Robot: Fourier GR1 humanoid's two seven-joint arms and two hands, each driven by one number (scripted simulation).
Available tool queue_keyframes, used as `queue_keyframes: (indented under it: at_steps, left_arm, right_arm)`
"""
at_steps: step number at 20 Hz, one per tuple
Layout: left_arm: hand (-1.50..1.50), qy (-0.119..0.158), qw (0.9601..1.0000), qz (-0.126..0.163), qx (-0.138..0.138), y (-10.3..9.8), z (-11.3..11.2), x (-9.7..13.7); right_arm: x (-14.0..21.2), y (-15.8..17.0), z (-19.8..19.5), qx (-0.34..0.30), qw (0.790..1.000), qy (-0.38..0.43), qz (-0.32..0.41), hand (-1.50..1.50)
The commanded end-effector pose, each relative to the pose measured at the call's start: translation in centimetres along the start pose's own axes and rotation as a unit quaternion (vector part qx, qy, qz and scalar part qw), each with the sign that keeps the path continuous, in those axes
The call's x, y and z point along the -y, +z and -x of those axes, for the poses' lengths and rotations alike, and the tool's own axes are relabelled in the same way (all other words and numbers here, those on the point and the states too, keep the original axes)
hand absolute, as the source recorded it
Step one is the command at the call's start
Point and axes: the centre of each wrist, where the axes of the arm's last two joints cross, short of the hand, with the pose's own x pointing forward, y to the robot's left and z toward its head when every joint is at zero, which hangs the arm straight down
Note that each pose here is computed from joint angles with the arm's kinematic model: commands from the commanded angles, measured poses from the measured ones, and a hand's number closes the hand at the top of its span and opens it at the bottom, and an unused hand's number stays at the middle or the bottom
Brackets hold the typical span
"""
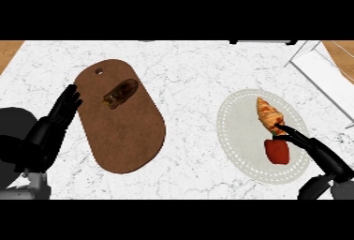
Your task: Pick the bell pepper from the placemat and place it in the tiered shelf
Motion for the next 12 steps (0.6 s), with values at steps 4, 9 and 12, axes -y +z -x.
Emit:
queue_keyframes:
  at_steps: [4,9,12]
  left_arm:
    - [0.00,-0.005,1.0000,0.001,-0.002,0.3,-0.1,-0.1]
    - [0.00,-0.006,1.0000,0.001,0.003,-0.2,-0.8,1.5]
    - [0.00,0.008,1.0000,-0.005,-0.001,-0.3,0.4,0.0]
  right_arm:
    - [-3.4,-1.5,0.5,0.015,0.997,0.004,0.070,1.50]
    - [-0.5,-2.5,1.1,0.051,0.985,-0.018,0.163,1.50]
    - [2.6,2.0,1.5,0.088,0.973,-0.055,0.208,1.50]
